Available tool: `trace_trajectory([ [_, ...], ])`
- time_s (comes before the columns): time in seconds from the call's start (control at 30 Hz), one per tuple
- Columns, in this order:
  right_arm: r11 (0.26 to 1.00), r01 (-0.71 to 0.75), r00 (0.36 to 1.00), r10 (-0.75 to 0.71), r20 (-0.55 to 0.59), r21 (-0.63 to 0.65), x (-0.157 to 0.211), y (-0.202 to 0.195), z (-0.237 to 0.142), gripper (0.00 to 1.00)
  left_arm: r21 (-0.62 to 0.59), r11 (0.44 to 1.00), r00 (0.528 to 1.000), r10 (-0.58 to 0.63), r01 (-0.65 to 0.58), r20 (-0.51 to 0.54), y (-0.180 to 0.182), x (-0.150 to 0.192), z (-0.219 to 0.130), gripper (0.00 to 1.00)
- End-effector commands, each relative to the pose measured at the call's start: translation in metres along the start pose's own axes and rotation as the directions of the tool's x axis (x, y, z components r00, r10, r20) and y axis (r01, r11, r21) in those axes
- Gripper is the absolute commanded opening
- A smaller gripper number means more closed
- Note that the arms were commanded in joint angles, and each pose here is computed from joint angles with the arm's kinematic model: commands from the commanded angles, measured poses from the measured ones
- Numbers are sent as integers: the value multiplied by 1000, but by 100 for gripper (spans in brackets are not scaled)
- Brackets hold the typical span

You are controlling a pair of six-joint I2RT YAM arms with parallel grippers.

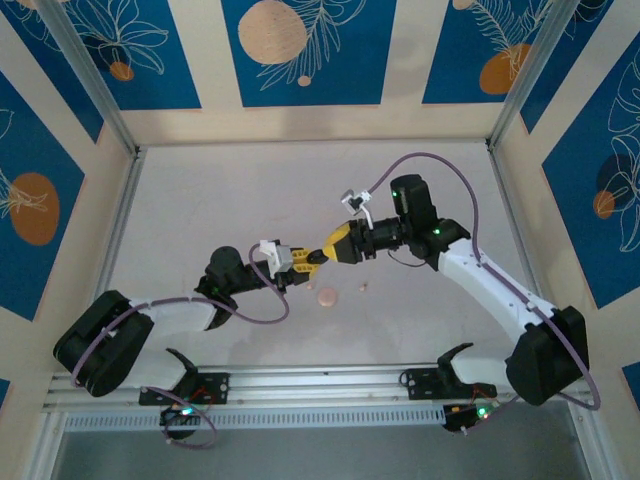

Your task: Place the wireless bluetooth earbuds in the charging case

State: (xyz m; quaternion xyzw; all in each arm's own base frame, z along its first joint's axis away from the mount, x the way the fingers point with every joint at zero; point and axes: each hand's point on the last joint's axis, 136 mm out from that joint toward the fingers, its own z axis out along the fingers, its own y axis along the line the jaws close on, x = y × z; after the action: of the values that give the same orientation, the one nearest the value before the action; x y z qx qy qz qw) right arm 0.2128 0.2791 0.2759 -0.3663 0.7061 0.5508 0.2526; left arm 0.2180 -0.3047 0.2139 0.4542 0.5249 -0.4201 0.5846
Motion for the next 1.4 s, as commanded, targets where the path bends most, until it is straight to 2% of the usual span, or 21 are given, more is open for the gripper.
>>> trace_trajectory([
  [0.0, 1000, 9, 1000, -9, -3, 7, 9, 6, -6, 48, 14, 998, 997, 57, -58, 54, -3, -23, 4, 11],
  [0.17, 989, 85, 995, -91, 51, 120, 3, -8, -17, 51, 31, 998, 997, 47, -49, 61, -5, -27, 4, 11],
  [0.3, 948, 263, 955, -282, 90, 179, -3, -10, -26, 56, 51, 998, 997, 37, -40, 68, -8, -30, 4, 11],
  [0.43, 871, 461, 873, -479, 87, 168, 0, 0, -28, 62, 59, 998, 997, 34, -38, 74, -11, -33, 3, 11],
  [0.5, 823, 552, 823, -563, 72, 132, 6, 5, -27, 62, 59, 997, 996, 37, -42, 78, -11, -35, 3, 11],
  [0.6, 702, 711, 700, -713, 52, 51, 23, 15, -23, 53, 67, 997, 996, 37, -43, 80, -12, -35, 3, 11],
  [0.67, 659, 749, 659, -752, 26, 67, 25, 11, -21, 52, 67, 997, 996, 39, -44, 81, -12, -36, 3, 11],
  [0.83, 655, 752, 657, -754, 1, 75, 15, 1, -17, 52, 70, 997, 996, 39, -45, 80, -13, -36, 3, 11],
  [1.03, 681, 732, 681, -732, 22, -1, 11, -2, -6, 50, 72, 996, 996, 40, -46, 78, -15, -36, 3, 11],
  [1.37, 710, 694, 718, -694, 46, -121, 11, 0, 7, 42, 68, 996, 997, 47, -52, 68, -15, -35, 3, 11],
])
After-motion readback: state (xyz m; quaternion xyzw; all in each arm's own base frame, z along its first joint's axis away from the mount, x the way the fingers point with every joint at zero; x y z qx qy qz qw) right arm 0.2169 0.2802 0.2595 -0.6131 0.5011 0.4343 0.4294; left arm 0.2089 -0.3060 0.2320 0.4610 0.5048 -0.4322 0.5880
